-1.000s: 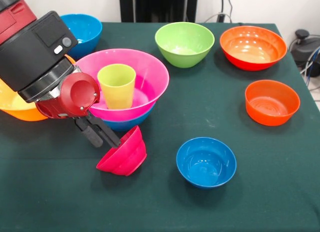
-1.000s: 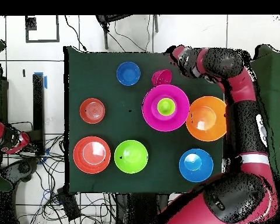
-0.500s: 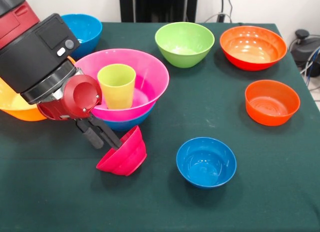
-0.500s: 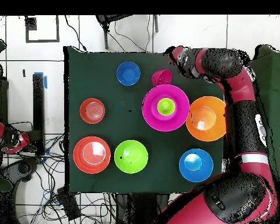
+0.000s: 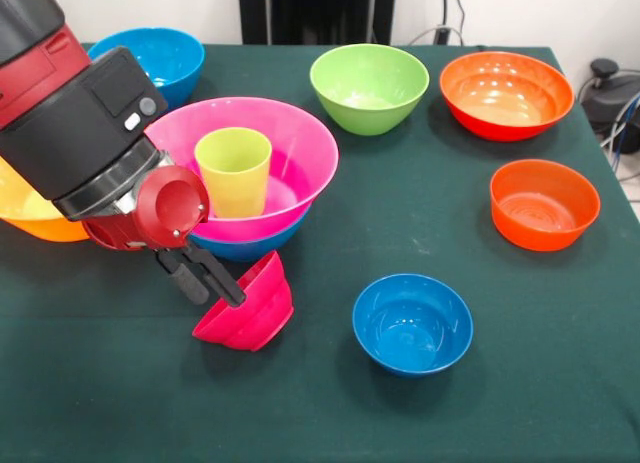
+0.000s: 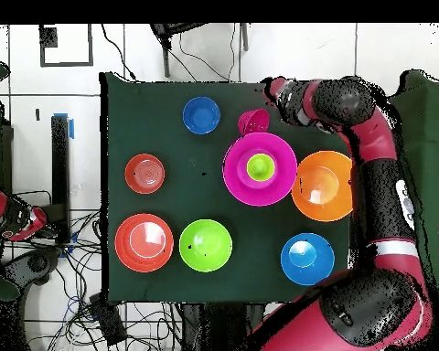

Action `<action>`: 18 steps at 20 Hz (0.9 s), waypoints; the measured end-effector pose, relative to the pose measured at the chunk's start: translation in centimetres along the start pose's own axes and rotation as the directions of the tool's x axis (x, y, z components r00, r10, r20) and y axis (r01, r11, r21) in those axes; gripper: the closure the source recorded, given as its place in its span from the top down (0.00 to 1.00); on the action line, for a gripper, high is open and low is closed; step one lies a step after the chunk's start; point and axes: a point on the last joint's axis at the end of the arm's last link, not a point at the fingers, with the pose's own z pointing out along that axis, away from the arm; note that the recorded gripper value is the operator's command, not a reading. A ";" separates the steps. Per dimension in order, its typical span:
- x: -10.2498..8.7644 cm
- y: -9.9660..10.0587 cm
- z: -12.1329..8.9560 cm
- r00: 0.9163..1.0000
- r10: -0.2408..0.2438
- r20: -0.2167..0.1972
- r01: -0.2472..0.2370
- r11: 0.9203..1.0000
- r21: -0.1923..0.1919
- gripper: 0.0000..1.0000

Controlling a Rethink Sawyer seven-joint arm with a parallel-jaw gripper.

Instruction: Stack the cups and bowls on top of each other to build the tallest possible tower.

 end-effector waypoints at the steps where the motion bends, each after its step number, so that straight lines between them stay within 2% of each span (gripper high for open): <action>1: 0.1 -0.1 0.2 1.000 0.000 -0.002 0.000 1.000 0.001 1.00; 18: 0.4 -0.4 1.6 1.000 0.010 -0.021 -0.010 1.000 -0.027 1.00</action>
